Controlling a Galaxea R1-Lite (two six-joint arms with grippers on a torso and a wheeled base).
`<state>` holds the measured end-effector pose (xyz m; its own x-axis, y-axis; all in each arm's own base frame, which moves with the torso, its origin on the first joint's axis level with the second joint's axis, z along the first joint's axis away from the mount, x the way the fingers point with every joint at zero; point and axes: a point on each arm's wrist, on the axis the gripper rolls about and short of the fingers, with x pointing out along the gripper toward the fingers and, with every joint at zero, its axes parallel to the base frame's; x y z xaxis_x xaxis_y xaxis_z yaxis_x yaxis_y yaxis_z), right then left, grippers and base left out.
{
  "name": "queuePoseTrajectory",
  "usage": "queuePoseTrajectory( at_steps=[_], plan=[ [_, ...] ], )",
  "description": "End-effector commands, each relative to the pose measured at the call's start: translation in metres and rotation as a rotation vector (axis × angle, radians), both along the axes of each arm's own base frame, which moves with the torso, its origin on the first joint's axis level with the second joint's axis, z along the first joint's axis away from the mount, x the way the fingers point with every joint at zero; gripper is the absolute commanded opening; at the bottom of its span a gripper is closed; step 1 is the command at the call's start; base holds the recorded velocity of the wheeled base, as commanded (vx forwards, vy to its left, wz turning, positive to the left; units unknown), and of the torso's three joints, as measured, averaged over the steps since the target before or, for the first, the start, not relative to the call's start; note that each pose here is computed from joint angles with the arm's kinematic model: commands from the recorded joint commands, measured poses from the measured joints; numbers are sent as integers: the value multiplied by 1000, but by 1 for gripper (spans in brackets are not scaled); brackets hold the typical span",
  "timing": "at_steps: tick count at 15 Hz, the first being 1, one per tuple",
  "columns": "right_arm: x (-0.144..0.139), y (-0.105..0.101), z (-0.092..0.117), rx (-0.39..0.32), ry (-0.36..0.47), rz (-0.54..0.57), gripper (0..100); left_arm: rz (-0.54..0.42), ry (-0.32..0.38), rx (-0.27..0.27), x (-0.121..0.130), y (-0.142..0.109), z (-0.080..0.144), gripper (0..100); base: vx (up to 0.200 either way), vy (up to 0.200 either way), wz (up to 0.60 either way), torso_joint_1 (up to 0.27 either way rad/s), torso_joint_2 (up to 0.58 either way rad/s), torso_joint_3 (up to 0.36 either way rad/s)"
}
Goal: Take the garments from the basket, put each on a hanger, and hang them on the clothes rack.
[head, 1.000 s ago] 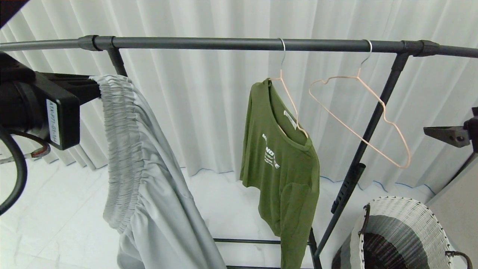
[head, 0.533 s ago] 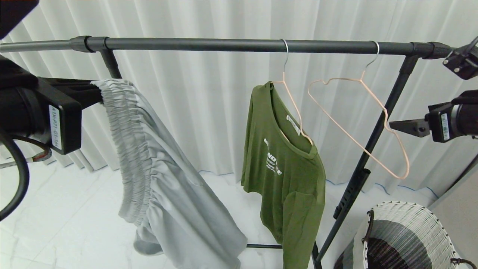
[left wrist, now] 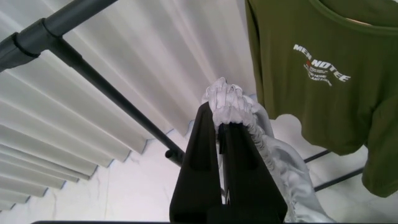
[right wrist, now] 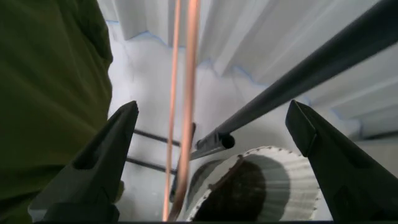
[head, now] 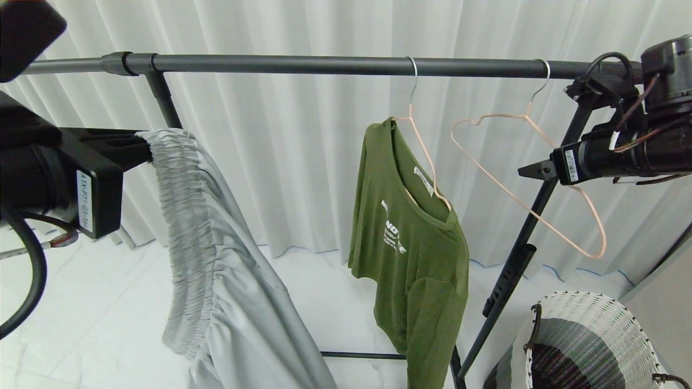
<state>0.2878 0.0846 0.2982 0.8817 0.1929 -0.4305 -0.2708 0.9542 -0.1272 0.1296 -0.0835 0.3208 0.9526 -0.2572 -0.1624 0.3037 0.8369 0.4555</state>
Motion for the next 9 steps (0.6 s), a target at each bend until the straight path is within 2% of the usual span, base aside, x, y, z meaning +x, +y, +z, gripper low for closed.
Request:
queuePoseTrajectory(
  at_steps=[1,5,6,9],
  plan=[
    [14,5,-12,2,40,-9,100,0,1,0,0,0,0,0,0,0,0,0,0,0],
    [12,8,-12,55,53,-24,100,-3,-6,-3,0,0,0,0,0,0,0,0,0,0],
    [11,9,-11,56,52,-23,0,-3,-6,-1,0,0,0,0,0,0,0,0,0,0],
    [8,11,-10,57,49,-16,0,-3,-6,-3,0,0,0,0,0,0,0,0,0,0]
  ],
)
